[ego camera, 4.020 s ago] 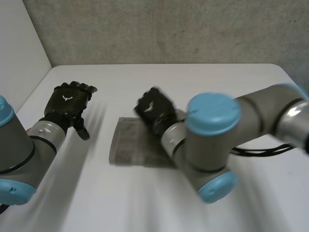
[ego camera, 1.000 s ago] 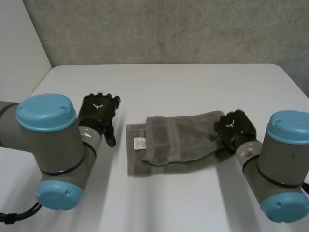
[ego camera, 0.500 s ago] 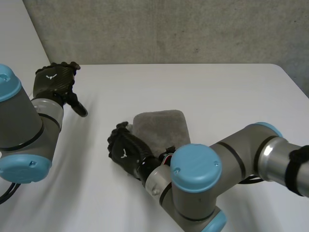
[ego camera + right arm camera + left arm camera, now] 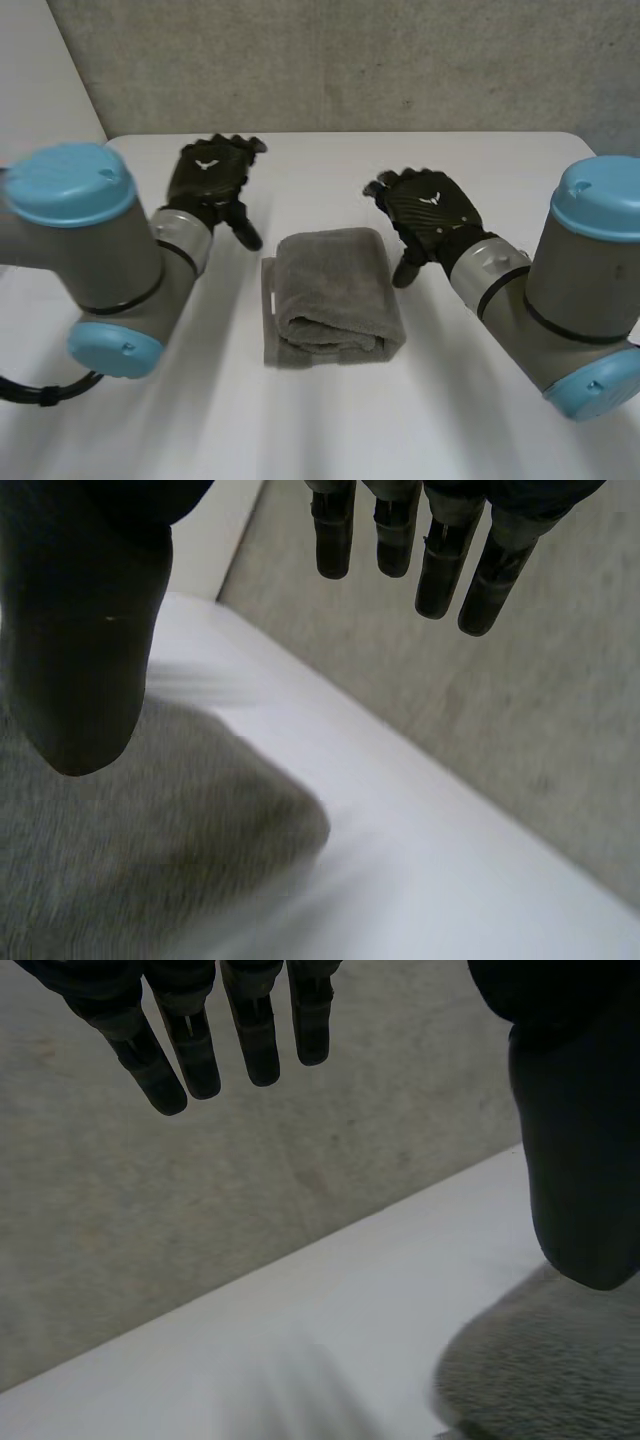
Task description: Fold the towel.
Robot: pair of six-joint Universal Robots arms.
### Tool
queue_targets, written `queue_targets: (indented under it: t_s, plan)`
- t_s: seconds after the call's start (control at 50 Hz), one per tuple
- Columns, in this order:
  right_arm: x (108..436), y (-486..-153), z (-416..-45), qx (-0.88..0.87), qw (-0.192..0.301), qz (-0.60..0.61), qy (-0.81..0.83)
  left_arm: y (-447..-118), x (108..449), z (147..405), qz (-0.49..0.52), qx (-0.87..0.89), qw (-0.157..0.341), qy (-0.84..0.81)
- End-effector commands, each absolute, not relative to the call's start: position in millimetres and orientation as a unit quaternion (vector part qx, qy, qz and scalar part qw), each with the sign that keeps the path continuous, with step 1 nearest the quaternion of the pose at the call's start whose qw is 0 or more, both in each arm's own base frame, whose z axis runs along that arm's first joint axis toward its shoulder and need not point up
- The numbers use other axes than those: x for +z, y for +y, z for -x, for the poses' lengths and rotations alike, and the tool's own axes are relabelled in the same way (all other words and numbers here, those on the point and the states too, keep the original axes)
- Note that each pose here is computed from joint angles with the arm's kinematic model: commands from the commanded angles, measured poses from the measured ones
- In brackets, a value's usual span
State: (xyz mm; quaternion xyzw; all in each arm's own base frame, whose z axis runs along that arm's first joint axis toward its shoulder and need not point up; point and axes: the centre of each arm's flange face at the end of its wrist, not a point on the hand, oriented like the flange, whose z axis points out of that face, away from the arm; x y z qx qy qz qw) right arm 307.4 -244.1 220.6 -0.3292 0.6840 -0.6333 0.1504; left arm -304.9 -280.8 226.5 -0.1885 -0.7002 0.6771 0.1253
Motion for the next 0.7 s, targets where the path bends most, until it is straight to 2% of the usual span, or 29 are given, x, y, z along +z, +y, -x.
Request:
queue_targets:
  t_s: [0.02, 0.12, 0.2, 0.28, 0.46, 0.54, 0.62, 0.7]
  plan:
    - [187, -260, -307, -0.582, 0.158, 0.309, 0.736, -271, 199, 334, 0.220, 0.653, 0.144, -0.710]
    - [178, -269, -306, -0.550, 0.178, 0.284, 0.765, -259, 175, 345, 0.242, 0.628, 0.149, -0.724]
    - [162, -269, -315, -0.502, 0.222, 0.280, 0.787, -256, 165, 346, 0.250, 0.618, 0.147, -0.731]
    - [152, -268, -322, -0.483, 0.239, 0.284, 0.793, -249, 147, 341, 0.261, 0.596, 0.139, -0.747]
    - [146, -273, -327, -0.484, 0.241, 0.285, 0.792, -237, 125, 331, 0.275, 0.567, 0.124, -0.766]
    - [142, -273, -327, -0.481, 0.237, 0.288, 0.793, -237, 122, 328, 0.301, 0.567, 0.100, -0.760]
    - [136, -274, -326, -0.477, 0.226, 0.284, 0.800, -239, 129, 327, 0.312, 0.576, 0.089, -0.750]
    - [147, -276, -321, -0.497, 0.206, 0.273, 0.798, -240, 144, 327, 0.305, 0.591, 0.091, -0.741]
